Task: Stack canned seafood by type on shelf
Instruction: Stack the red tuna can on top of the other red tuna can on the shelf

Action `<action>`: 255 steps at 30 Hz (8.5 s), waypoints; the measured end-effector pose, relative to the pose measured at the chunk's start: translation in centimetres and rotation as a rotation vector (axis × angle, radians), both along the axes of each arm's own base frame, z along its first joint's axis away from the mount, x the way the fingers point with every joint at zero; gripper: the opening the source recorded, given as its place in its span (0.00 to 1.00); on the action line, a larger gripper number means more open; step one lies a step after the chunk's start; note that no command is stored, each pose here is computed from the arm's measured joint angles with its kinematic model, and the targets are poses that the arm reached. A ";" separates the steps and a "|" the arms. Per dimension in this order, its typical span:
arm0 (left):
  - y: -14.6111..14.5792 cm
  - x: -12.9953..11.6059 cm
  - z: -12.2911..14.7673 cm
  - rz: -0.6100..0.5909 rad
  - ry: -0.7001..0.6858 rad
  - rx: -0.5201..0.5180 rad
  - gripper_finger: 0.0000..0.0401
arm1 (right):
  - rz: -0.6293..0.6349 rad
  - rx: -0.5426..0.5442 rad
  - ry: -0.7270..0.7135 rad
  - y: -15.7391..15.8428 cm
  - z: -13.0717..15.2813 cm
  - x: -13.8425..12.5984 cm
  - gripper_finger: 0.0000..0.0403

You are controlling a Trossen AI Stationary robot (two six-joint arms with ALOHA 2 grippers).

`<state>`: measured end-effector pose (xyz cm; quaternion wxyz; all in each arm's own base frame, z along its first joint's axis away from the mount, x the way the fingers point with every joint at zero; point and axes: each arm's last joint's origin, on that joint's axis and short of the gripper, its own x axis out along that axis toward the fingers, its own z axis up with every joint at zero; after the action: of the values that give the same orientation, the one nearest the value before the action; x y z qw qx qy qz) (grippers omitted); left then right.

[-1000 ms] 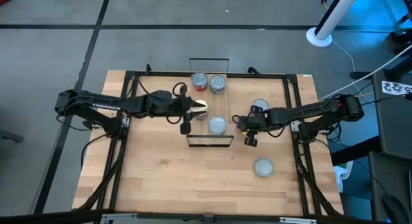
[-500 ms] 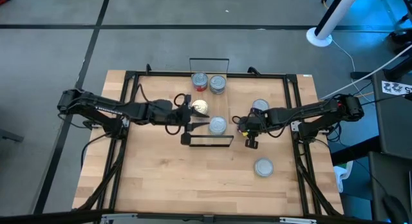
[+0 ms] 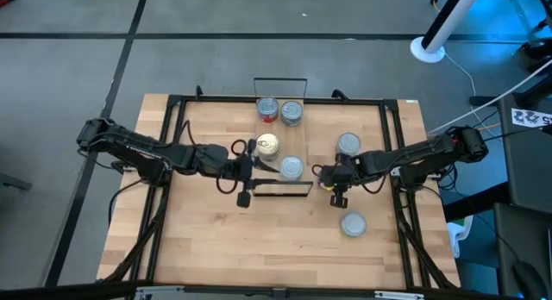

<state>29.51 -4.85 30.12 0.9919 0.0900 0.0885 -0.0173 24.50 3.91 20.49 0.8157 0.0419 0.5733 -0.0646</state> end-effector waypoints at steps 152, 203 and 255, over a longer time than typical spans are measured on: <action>-16.0 12.8 -11.6 0.003 0.195 0.317 0.36 | 0.211 0.358 -0.249 10.4 2.4 -1.6 0.47; 18.7 3.6 -2.5 0.507 0.844 0.629 0.38 | 0.064 0.060 -0.320 7.6 4.5 -4.3 0.49; 20.8 5.6 -6.9 0.347 1.002 0.844 0.39 | 0.031 -0.001 -0.352 7.4 4.5 -4.2 0.49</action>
<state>35.11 15.95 23.24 0.6994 0.4352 0.5498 0.1386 20.28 11.32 25.03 0.9044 0.0432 0.4222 -0.0437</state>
